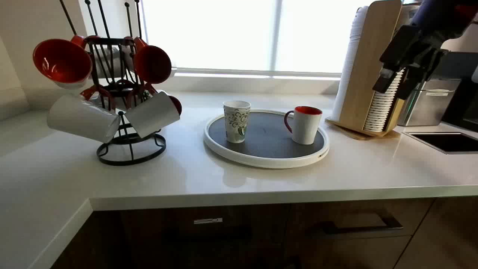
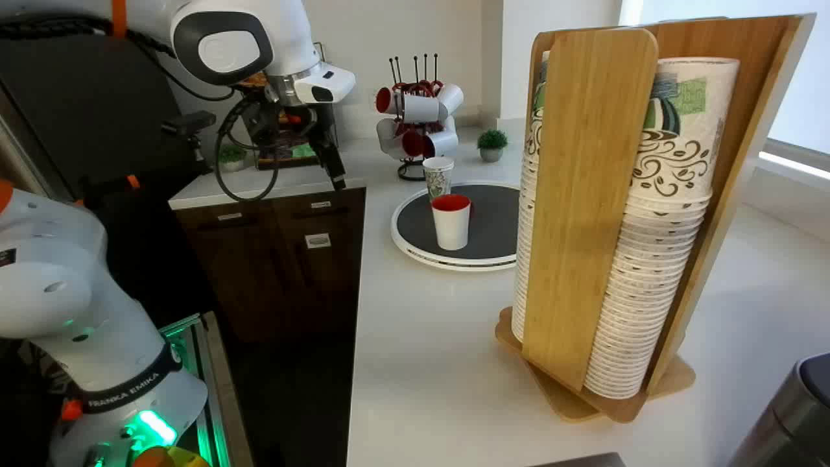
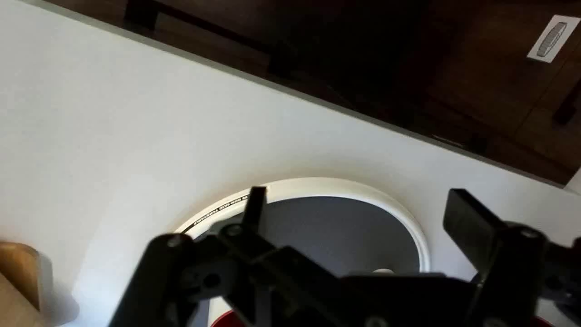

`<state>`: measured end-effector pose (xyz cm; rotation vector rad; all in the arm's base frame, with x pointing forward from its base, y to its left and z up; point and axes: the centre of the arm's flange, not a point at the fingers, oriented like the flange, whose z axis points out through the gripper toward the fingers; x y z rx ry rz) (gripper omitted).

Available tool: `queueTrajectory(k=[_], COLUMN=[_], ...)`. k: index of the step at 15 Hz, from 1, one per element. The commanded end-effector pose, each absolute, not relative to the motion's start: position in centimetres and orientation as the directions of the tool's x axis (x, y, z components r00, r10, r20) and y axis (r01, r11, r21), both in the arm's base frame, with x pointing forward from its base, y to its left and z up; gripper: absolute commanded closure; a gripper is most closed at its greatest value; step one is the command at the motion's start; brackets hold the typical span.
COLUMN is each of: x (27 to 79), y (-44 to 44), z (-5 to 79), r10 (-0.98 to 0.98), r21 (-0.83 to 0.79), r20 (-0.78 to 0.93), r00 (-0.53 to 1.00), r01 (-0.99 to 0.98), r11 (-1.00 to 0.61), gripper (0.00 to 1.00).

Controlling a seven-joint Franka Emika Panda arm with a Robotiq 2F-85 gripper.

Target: Remove the right cup from the grey tray

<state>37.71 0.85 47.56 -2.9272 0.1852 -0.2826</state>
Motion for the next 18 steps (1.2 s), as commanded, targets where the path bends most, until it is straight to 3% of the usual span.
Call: queueTrajectory(k=[1, 7, 18], x=[37.7, 37.7, 49.3], y=[0.9, 0.9, -8.9], z=[47.5, 47.5, 45.1], r10=[-0.142, -0.142, -0.374], r21=[-0.204, -0.204, -0.209], r20=[0.176, 0.175, 0.212], r00=[0.974, 0.974, 0.903], r01=[-0.105, -0.105, -0.332], r11=[-0.973, -0.973, -0.92], gripper=[0.0, 0.0, 0.0])
